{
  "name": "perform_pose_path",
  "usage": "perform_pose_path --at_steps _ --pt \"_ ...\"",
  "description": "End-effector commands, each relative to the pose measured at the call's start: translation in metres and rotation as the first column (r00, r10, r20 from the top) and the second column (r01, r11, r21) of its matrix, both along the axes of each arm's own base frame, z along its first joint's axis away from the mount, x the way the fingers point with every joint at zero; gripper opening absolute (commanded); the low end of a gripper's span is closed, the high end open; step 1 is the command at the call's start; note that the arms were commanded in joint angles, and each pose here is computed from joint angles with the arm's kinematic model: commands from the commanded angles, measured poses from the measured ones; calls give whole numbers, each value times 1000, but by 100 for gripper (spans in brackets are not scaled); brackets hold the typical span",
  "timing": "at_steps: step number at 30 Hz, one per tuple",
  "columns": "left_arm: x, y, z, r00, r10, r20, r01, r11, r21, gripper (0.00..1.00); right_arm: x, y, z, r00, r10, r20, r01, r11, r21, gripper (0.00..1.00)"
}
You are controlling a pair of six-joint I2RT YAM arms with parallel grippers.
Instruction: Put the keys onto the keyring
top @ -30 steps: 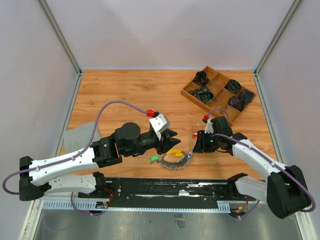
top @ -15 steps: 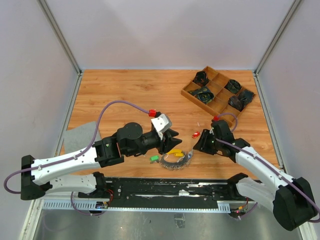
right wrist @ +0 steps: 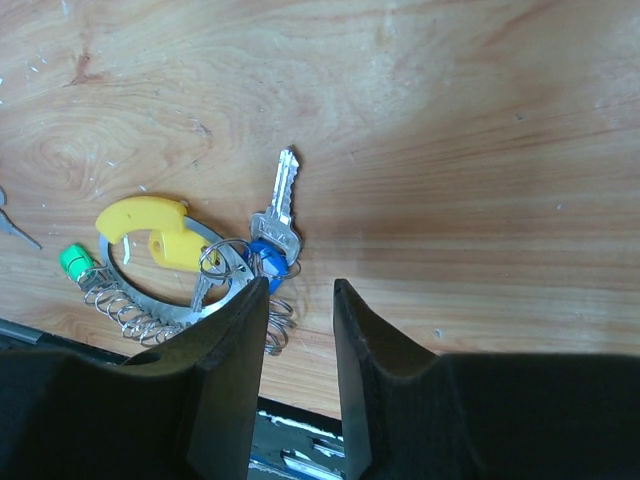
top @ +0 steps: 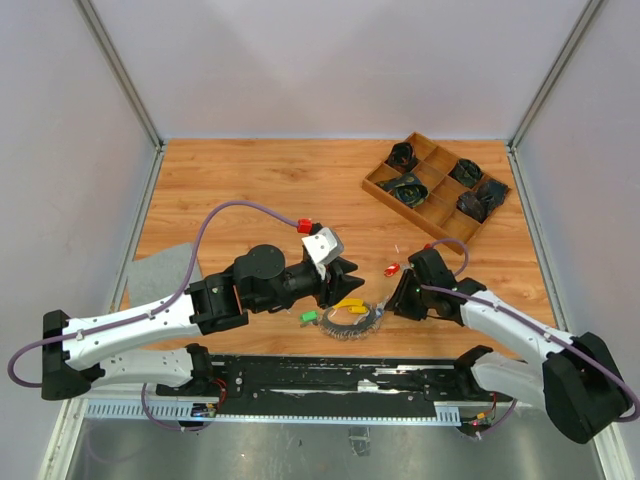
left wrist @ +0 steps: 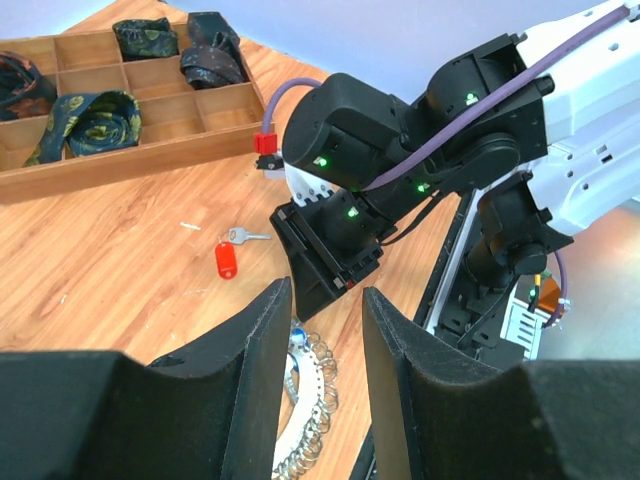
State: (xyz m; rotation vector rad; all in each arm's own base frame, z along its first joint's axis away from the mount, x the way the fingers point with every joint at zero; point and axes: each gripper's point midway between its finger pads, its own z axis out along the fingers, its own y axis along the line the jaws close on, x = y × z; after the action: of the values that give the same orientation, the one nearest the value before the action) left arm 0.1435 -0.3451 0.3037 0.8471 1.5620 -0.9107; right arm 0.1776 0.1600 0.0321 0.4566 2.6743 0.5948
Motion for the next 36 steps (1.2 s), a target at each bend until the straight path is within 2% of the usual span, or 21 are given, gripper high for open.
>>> perform_pose_path --at_steps 1,14,20,30,36 --pt "2 3 12 1000 9 17 -8 999 -46 40 1 4 -7 999 -33 -18 33 999 5 33" --pt "2 2 13 1000 3 23 -2 999 -42 40 12 6 -2 996 -85 21 84 996 22 33" --pt "3 2 14 1000 7 29 -6 999 -41 40 11 11 -8 998 -62 -11 63 998 25 29" --pt "4 2 11 999 11 33 -10 999 -32 40 14 17 -11 999 -50 -15 50 998 42 28" --pt "5 3 10 999 18 35 -17 999 -27 40 13 21 -11 999 -36 -23 37 998 55 23"
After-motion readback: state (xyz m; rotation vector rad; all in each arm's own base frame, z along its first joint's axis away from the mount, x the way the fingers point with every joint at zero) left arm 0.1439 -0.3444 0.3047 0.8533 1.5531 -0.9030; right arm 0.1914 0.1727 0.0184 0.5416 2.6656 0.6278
